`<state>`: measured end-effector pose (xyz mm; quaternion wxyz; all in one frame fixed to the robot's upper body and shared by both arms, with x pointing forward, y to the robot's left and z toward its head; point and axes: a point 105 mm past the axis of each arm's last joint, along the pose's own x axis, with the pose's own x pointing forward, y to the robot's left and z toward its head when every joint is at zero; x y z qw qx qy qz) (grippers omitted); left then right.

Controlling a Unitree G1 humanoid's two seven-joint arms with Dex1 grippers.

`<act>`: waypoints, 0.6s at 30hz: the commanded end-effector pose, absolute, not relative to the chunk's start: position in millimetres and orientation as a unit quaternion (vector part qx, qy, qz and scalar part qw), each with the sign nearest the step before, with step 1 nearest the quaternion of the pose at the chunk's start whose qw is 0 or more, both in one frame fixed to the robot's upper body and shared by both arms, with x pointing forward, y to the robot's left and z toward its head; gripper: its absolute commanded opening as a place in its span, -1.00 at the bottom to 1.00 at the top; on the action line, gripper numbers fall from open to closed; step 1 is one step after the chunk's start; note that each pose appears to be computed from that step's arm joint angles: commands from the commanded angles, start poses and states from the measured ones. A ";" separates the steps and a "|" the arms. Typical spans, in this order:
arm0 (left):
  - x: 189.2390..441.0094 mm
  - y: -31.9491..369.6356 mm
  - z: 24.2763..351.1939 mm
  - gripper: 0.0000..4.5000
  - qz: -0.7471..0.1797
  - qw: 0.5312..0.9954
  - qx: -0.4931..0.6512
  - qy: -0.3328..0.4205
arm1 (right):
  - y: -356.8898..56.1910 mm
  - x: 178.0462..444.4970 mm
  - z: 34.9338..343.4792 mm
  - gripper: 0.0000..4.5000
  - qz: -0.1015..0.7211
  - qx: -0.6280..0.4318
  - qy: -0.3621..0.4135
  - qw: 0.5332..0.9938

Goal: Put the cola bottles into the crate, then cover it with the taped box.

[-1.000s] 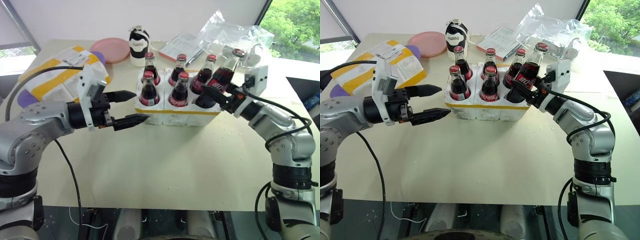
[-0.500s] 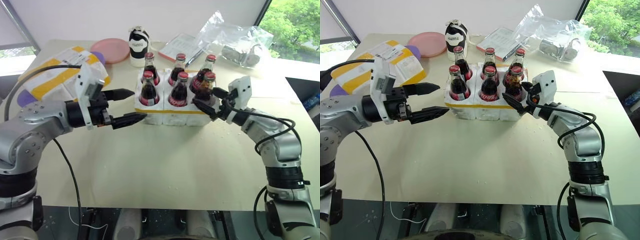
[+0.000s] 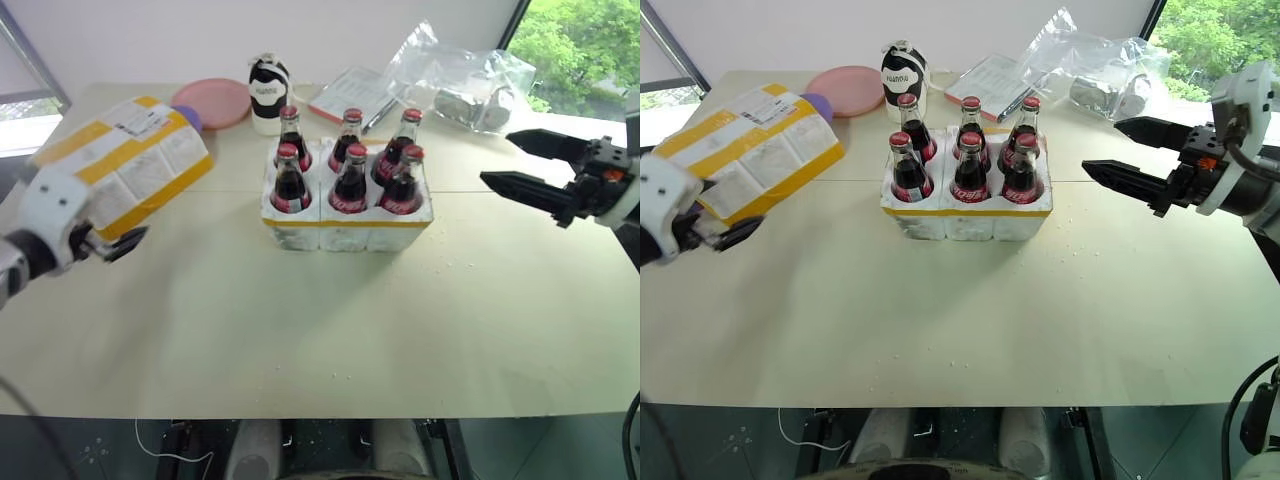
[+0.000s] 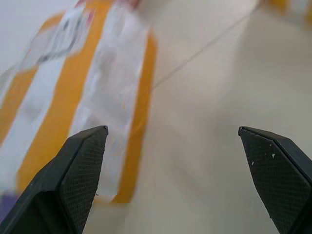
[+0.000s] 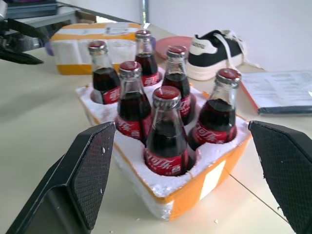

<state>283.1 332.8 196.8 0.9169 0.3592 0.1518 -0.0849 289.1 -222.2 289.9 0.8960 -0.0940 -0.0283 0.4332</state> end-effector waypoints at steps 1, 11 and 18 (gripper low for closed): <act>271.0 368.3 214.1 1.00 0.003 0.880 0.455 0.139 | -213.8 281.7 305.4 0.98 0.465 -0.092 -0.055 0.879; 293.4 410.5 190.4 1.00 0.082 0.810 0.563 0.143 | -185.2 265.8 303.3 0.98 0.547 -0.114 -0.044 0.828; 315.4 417.6 173.2 1.00 0.096 0.787 0.593 0.138 | -176.0 241.8 312.5 0.98 0.576 -0.131 -0.046 0.806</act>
